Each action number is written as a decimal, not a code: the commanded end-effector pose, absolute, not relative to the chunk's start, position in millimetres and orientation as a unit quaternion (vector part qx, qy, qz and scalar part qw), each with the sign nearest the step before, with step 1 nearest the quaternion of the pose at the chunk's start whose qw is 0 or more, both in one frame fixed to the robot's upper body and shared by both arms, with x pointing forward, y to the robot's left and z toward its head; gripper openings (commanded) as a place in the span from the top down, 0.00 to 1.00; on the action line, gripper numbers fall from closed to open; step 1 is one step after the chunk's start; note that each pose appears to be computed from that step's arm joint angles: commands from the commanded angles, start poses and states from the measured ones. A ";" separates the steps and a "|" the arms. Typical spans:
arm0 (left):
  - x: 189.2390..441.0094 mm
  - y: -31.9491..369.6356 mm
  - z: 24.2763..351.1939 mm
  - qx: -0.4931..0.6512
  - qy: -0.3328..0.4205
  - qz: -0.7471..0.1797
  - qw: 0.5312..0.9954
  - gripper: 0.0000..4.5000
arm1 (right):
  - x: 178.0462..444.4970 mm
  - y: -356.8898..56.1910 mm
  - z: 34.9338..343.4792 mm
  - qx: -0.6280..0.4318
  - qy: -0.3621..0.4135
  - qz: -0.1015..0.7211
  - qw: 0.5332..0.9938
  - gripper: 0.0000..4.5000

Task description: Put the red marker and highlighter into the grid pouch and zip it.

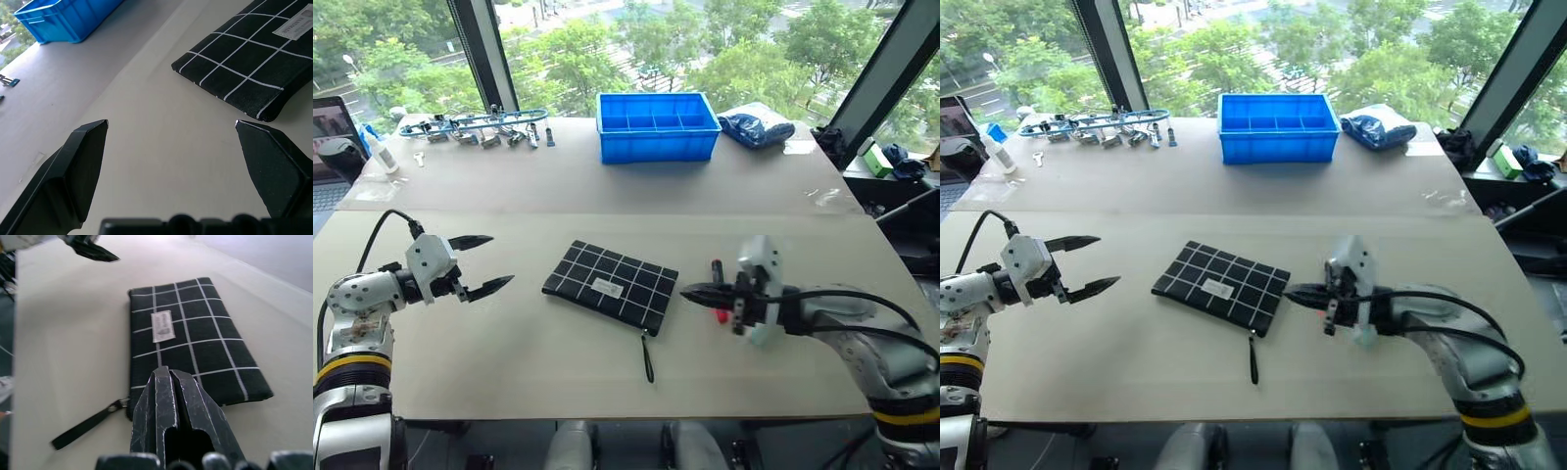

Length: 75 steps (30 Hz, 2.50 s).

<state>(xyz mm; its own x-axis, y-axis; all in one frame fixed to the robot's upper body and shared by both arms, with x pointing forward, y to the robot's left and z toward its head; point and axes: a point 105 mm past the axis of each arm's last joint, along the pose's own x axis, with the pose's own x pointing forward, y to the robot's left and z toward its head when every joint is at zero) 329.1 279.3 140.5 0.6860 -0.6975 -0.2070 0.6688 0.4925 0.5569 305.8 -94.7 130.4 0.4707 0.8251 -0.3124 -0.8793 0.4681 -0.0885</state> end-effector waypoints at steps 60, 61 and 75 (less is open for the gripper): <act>342.2 213.3 105.7 0.571 -0.106 -0.477 0.659 0.00 | 304.0 -80.0 90.0 -0.209 0.164 0.502 0.823 0.98; 342.1 212.5 104.8 0.573 -0.106 -0.479 0.656 0.00 | 304.1 -80.1 90.0 -0.209 0.164 0.502 0.823 0.98; 352.0 201.6 110.8 0.597 -0.126 -0.471 0.637 0.39 | 304.0 -83.4 90.4 -0.206 0.164 0.494 0.828 1.00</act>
